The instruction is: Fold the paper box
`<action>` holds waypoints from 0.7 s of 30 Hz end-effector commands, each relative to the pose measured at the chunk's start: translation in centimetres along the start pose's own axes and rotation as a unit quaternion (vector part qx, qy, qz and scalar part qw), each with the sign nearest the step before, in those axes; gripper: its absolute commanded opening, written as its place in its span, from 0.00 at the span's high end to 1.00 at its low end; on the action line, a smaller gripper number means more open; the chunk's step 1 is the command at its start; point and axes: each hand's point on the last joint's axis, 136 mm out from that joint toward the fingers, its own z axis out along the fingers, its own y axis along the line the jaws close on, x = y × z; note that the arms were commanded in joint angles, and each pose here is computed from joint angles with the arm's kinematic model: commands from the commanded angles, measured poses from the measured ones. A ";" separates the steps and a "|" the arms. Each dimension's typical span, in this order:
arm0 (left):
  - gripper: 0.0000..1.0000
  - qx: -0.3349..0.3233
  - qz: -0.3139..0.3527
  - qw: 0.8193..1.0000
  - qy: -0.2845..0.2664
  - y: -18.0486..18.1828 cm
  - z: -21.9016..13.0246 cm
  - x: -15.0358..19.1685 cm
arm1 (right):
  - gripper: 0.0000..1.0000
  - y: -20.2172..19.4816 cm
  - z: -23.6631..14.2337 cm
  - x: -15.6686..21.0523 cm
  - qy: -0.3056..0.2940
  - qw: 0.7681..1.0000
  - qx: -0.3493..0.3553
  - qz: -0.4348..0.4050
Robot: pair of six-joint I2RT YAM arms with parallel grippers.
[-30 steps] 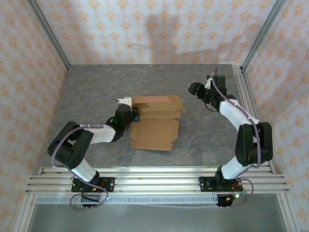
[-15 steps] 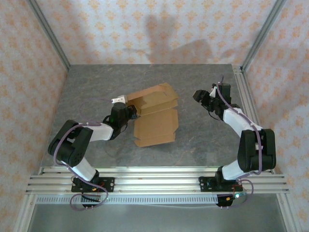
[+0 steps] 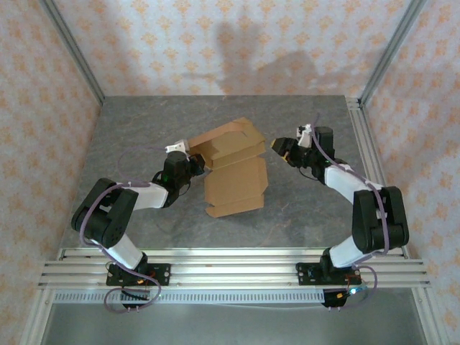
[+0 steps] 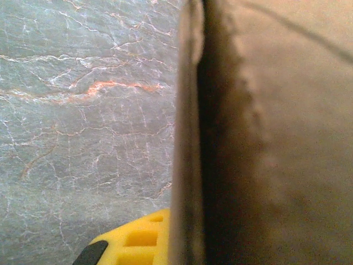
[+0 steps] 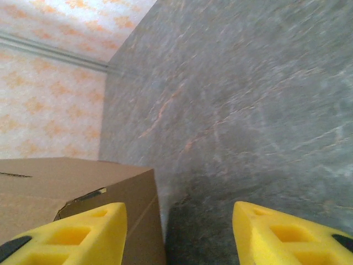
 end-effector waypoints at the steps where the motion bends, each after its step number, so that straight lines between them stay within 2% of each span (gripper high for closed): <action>1: 1.00 0.022 -0.013 0.999 -0.023 -1.2 0.2 -1.7 | 0.49 2.4 0.5 -0.1 0.010 0.998 -0.061 -0.011; 9: 1.00 0.010 -0.019 1.000 -0.022 -0.7 0.6 -1.5 | 0.49 5.1 1.0 1.0 0.029 0.992 -0.123 -0.027; 15: 1.00 0.009 -0.025 0.999 -0.018 -0.5 1.0 -1.2 | 0.50 5.4 1.7 1.3 0.037 0.989 -0.142 -0.013; 21: 1.00 0.011 -0.036 0.999 -0.022 -0.5 0.9 -1.4 | 0.52 0.3 1.0 -1.2 -0.044 0.994 -0.073 0.063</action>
